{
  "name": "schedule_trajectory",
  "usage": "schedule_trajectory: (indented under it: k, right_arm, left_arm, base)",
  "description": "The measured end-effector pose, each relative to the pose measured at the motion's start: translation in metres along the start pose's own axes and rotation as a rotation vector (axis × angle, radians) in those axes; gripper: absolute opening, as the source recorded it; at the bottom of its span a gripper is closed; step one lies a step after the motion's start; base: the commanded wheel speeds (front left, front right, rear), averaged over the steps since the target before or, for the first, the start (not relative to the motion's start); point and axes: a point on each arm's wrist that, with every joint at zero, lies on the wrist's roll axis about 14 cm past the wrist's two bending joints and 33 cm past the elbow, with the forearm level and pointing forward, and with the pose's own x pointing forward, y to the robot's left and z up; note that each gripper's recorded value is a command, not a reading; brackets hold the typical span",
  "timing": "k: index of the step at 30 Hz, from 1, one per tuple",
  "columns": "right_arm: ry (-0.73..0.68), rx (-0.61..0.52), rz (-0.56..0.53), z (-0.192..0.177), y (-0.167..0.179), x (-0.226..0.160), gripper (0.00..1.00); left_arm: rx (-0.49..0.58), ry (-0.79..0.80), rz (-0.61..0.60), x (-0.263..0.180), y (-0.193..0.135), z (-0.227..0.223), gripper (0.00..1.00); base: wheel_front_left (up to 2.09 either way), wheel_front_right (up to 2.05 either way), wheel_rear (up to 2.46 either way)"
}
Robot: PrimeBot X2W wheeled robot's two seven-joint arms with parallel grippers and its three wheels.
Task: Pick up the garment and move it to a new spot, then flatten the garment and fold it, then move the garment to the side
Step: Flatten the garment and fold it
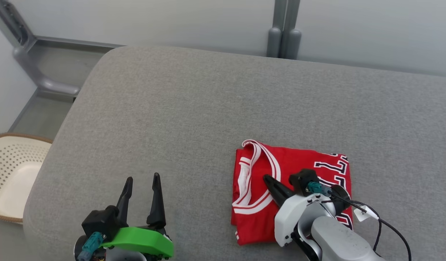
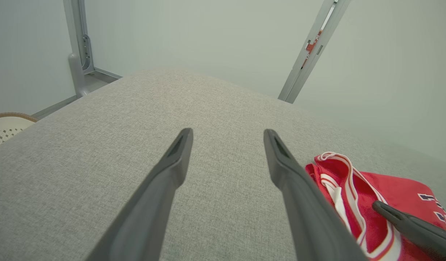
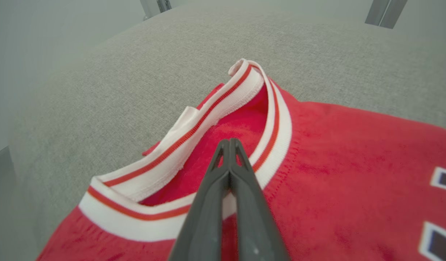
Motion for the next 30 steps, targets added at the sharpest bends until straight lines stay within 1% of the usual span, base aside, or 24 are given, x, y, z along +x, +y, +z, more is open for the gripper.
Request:
schedule_trajectory:
  k: [5,10,16,18,20,23,27,28,30]
  right_arm:
    - [0.023,-0.018,0.1,-0.005,0.027,0.015,0.0]
    - [0.065,-0.056,0.187,-0.017,0.05,0.022,0.0]
    - [0.098,-0.103,0.242,-0.027,0.061,0.021,0.0]
    - [0.095,-0.104,0.248,-0.027,0.063,0.02,0.0]
    - [0.064,-0.097,0.239,-0.016,0.06,0.023,0.0]
    - [-0.033,-0.09,0.212,0.017,0.052,0.029,0.0]
    - [-0.164,-0.074,0.125,0.06,0.027,0.029,0.0]
    - [-0.198,-0.071,0.095,0.07,0.018,0.026,0.15]
    - [-0.255,-0.067,0.029,0.084,0.0,0.017,0.36]
  left_arm:
    - [0.003,-0.007,0.052,-0.004,0.016,0.003,1.0]
    - [0.006,-0.002,0.086,-0.007,0.026,0.001,1.0]
    - [0.006,0.003,0.094,-0.006,0.028,0.0,1.0]
    - [0.006,0.006,0.089,-0.003,0.026,-0.001,1.0]
    - [0.005,0.006,0.083,-0.002,0.024,-0.001,1.0]
    - [0.005,0.008,0.068,0.001,0.02,-0.002,1.0]
    - [0.01,0.007,0.037,0.006,0.012,-0.002,1.0]
    - [0.016,0.005,0.022,0.007,0.008,-0.002,1.0]
    - [0.025,0.0,-0.004,0.011,0.001,0.0,1.0]
  base:
    - [0.0,0.0,0.0]
    - [0.0,0.0,0.0]
    - [0.0,0.0,0.0]
    - [0.0,0.0,0.0]
    - [0.0,0.0,0.0]
    - [0.0,0.0,0.0]
    - [0.0,0.0,0.0]
    - [0.0,0.0,0.0]
    - [0.0,0.0,0.0]
